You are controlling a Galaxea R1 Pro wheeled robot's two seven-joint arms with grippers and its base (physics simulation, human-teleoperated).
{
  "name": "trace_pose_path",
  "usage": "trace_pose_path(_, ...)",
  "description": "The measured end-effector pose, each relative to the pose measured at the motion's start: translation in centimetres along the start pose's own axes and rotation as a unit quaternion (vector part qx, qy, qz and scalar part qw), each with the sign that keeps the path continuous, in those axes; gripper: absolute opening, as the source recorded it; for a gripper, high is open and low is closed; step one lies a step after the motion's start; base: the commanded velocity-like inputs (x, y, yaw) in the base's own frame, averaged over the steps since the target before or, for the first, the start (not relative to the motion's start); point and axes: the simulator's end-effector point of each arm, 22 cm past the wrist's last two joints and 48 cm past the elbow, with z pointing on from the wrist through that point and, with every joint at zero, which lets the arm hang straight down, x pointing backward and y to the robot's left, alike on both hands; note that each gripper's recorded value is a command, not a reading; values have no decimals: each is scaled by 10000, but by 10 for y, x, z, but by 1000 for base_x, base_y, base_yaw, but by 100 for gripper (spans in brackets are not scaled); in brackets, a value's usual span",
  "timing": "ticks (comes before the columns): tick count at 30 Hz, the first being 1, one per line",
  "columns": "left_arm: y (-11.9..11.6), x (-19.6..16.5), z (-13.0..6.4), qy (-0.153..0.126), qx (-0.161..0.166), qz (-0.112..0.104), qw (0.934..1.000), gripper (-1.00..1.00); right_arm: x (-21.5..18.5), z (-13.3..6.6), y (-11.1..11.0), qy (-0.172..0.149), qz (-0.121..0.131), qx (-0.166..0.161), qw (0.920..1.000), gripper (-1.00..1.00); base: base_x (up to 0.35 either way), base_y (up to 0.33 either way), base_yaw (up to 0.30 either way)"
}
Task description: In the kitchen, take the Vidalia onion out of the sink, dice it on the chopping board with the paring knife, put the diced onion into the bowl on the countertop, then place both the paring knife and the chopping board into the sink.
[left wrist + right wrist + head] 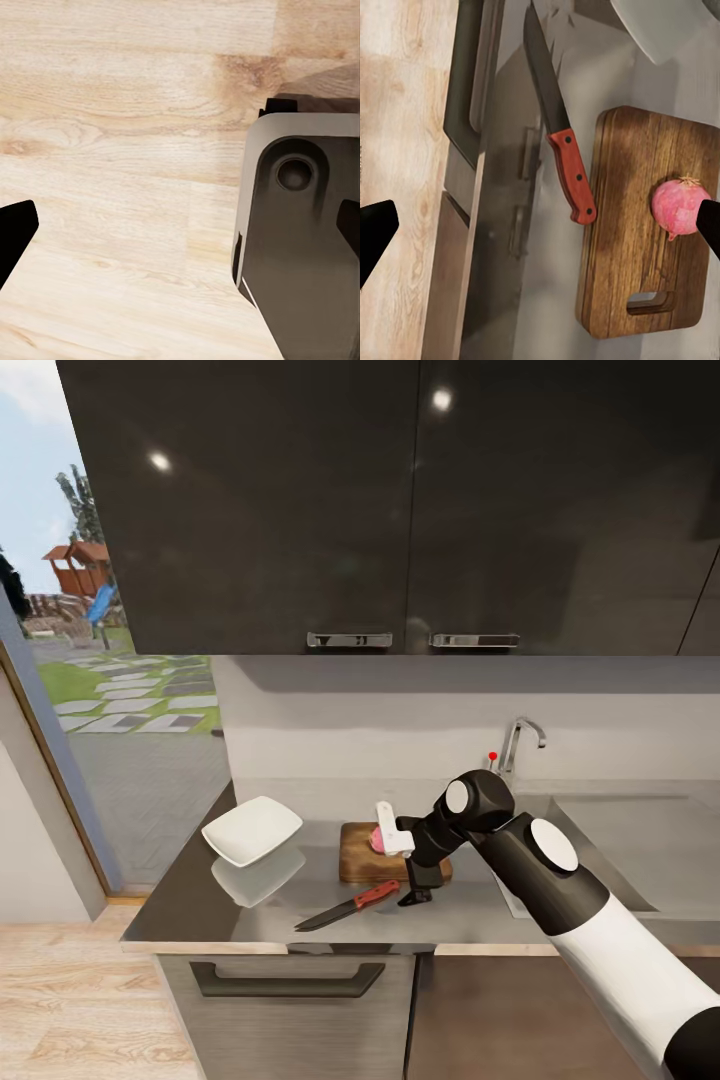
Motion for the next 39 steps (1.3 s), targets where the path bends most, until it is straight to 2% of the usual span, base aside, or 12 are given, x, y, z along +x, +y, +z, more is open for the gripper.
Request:
trace_pose_path(7,0,0,0,0,-4,0,10000,100,-1,0,1,-30,2,-17,10000,100,12,0,0)
trace_pose_path(13,0,0,0,-2,-5,-1,10000,100,-15,-1,8,-353,-1,-179,9992,100,130,0,0)
trace_pose_path(26,1,0,0,-1,-10,-1,10000,100,-24,6,20,-696,142,-553,9959,100,145,0,0)
trace_pose_path(31,1,0,0,-1,-11,-2,10000,100,-19,15,26,-658,239,-719,9950,100,117,0,0)
trace_pose_path(35,1,0,0,1,-10,-1,10000,100,-19,37,44,-584,329,-1143,9912,100,104,0,0)
trace_pose_path(39,1,0,0,-1,-7,-1,10000,100,-11,52,51,-503,492,-1337,9885,100,92,0,0)
